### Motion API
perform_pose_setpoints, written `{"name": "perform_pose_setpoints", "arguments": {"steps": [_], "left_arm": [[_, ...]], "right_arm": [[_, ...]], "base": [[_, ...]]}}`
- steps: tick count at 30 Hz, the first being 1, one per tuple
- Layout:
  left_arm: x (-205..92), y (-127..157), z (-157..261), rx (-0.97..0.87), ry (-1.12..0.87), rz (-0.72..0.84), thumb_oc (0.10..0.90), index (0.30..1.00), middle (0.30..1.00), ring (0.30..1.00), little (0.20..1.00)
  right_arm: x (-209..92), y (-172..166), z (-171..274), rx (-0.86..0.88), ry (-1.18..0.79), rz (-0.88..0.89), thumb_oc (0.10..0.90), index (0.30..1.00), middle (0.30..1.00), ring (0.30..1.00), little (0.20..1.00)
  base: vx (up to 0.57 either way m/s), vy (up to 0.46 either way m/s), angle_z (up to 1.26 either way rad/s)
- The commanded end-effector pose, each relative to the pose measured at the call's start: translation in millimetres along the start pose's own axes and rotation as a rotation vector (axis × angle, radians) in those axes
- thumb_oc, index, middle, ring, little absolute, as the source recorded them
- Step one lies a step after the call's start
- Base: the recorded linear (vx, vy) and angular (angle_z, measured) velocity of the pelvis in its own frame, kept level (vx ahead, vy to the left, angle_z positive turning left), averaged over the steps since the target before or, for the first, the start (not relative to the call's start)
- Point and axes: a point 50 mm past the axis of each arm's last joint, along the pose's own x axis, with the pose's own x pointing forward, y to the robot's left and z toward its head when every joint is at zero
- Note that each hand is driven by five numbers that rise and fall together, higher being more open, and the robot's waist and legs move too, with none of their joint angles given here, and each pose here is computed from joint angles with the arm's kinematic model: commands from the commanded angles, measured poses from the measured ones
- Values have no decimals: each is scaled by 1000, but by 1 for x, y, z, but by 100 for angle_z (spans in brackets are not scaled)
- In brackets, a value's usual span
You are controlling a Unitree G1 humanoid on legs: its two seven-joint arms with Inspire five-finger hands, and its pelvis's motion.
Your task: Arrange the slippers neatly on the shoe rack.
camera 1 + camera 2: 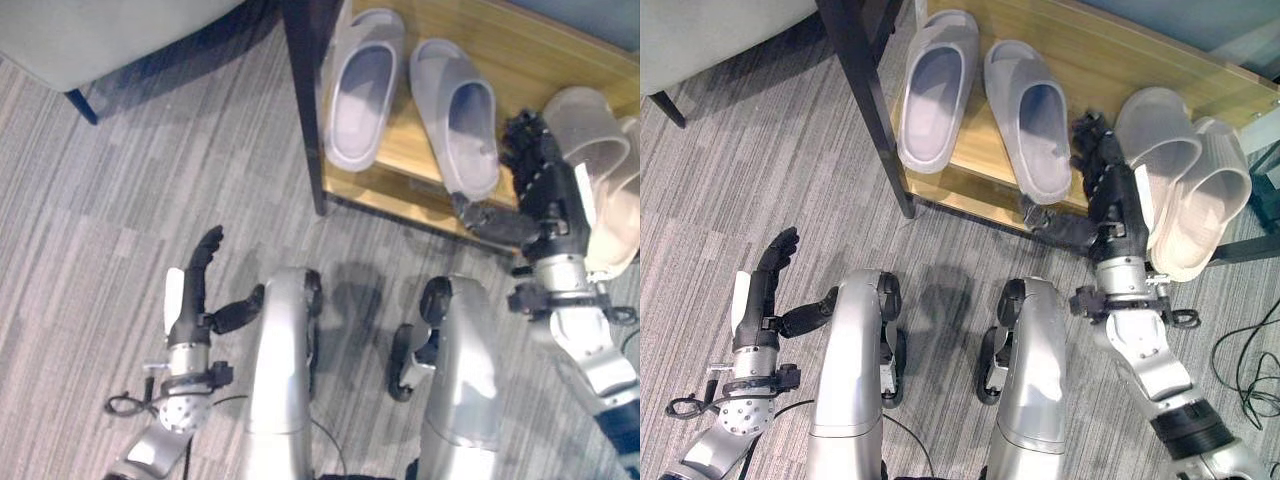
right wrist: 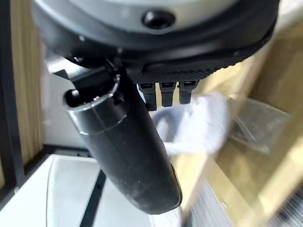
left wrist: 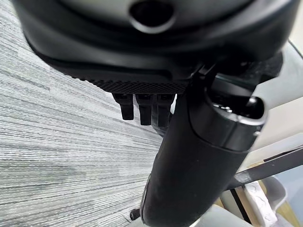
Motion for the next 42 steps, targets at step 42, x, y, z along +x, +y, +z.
{"name": "perform_pose_setpoints", "arguments": {"steps": [42], "left_arm": [[-6,14,14,-11,-120,182,800,900,900,900,900]], "right_arm": [[15,8,47,-293,-412,-252,800,900,900,900,900]], "base": [[1,-1,0]]}}
